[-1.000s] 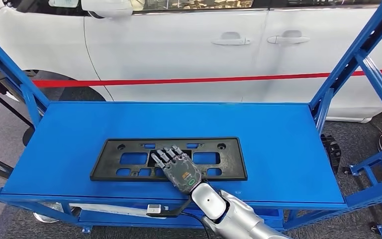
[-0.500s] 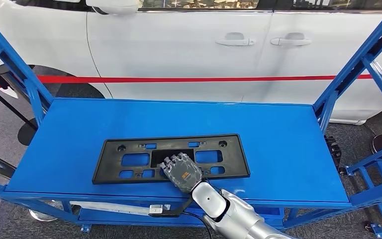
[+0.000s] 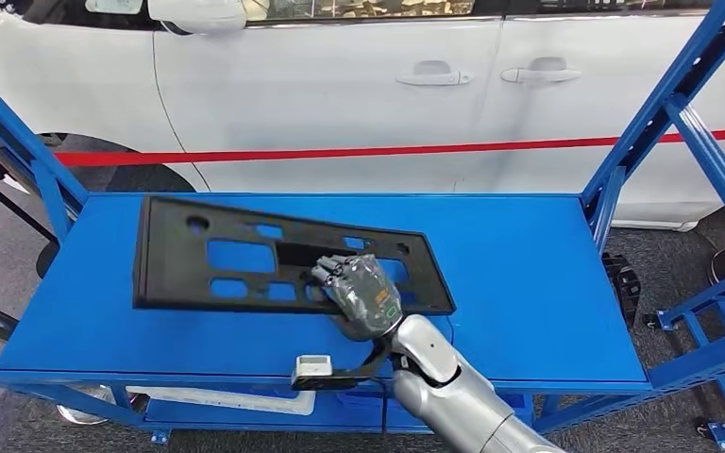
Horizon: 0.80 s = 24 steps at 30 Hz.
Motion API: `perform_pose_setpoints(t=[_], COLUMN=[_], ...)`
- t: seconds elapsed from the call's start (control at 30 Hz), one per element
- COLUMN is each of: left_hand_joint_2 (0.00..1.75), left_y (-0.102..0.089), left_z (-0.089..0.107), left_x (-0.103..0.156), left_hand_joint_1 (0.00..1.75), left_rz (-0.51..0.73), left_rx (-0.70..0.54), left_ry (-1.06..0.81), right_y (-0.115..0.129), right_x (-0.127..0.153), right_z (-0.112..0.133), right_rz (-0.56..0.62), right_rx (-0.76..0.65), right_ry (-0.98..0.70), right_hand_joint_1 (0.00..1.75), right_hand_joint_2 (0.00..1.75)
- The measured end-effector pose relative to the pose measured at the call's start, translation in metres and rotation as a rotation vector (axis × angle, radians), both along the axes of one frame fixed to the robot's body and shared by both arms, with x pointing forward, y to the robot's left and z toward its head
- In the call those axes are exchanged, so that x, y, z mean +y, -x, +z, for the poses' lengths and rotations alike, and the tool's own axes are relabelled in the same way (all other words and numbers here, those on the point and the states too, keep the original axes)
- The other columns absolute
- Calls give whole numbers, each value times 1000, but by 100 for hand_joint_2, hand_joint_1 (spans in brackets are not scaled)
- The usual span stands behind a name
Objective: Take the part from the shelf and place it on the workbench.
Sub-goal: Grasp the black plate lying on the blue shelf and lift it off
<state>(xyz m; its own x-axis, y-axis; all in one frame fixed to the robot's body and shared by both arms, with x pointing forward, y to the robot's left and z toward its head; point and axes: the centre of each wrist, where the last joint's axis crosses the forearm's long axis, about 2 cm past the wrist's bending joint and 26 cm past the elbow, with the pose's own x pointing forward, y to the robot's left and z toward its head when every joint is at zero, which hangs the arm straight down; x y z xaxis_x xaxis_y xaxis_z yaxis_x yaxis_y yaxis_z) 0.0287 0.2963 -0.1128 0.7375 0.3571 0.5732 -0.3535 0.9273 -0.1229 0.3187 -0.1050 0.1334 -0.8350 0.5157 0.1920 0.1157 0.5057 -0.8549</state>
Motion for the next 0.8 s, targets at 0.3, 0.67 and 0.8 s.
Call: perform_pose_setpoints(t=[0.3,0.67,0.8], left_hand_joint_2=[0,0,0], left_y=[-4,-15,-16], left_z=[0,2,2], left_x=[5,6,7], left_hand_joint_1=[0,0,0], left_rz=[18,-15,-11], left_rx=[-77,-85,-64], left_ry=[11,21,6], right_y=[20,52,59], right_x=[-29,-48,-50], right_z=[68,105,105], right_rz=[543,1104,1089], right_rx=[328,607,601], right_ry=[-780,-907,-865], right_hand_joint_1=[175,175,175], right_hand_joint_2=[175,175,175])
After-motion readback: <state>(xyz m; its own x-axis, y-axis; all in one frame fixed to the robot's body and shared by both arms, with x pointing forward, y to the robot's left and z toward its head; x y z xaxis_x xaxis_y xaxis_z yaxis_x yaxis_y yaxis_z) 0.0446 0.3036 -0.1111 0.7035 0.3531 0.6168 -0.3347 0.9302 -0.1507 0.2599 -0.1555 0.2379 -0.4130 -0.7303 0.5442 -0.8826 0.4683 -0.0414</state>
